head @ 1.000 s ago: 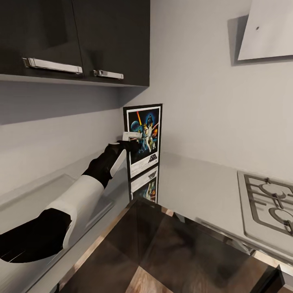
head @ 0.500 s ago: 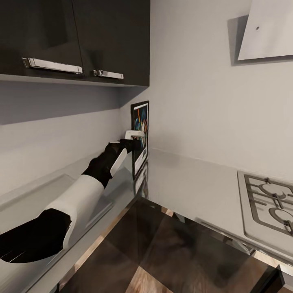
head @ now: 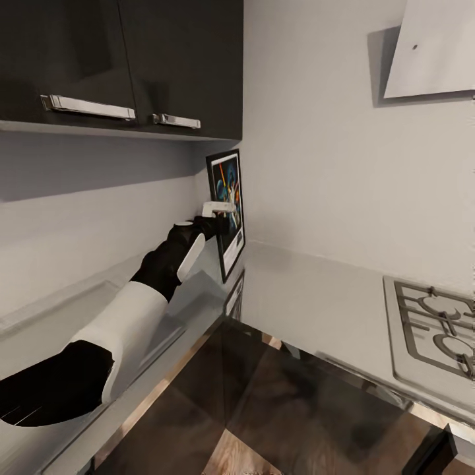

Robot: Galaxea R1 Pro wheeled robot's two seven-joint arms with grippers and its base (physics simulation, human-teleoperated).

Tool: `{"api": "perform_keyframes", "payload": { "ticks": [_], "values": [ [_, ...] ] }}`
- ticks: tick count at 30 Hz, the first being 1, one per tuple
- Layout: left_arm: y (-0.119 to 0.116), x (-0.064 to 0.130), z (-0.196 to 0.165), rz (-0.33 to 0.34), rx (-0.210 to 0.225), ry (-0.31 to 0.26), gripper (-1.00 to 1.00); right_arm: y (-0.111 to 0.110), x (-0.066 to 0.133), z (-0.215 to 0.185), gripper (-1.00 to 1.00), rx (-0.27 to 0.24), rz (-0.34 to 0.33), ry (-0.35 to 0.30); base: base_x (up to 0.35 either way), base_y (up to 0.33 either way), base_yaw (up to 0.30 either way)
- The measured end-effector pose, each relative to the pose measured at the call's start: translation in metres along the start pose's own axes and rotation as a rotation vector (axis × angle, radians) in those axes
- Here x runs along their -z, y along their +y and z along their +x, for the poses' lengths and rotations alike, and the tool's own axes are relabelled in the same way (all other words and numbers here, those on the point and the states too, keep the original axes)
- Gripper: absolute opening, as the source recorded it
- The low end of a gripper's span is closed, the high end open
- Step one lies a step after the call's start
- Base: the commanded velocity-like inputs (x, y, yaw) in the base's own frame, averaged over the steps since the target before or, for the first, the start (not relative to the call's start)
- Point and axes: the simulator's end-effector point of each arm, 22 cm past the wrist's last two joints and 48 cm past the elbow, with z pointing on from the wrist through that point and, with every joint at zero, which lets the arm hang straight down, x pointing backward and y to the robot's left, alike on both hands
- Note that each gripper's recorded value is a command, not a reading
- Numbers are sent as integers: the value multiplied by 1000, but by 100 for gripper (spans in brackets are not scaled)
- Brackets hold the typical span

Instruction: Pick up the poster from the kitchen countertop and hang it on one of the wall nails in the kitchen.

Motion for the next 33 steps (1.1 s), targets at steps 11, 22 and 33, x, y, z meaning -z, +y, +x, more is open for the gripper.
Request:
{"api": "perform_keyframes", "payload": {
  "ticks": [11,22,33],
  "values": [
    [0,0,0,0,0,1,-100,-1,0,0,100,-1,2,-2,-323,0,0],
    [0,0,0,1,0,1,-100,-4,0,-1,100,1,5,-3,-340,0,0],
    [-6,0,1,9,-24,2,-100,-5,0,-2,100,0,9,-5,-341,0,0]
  ]
}}
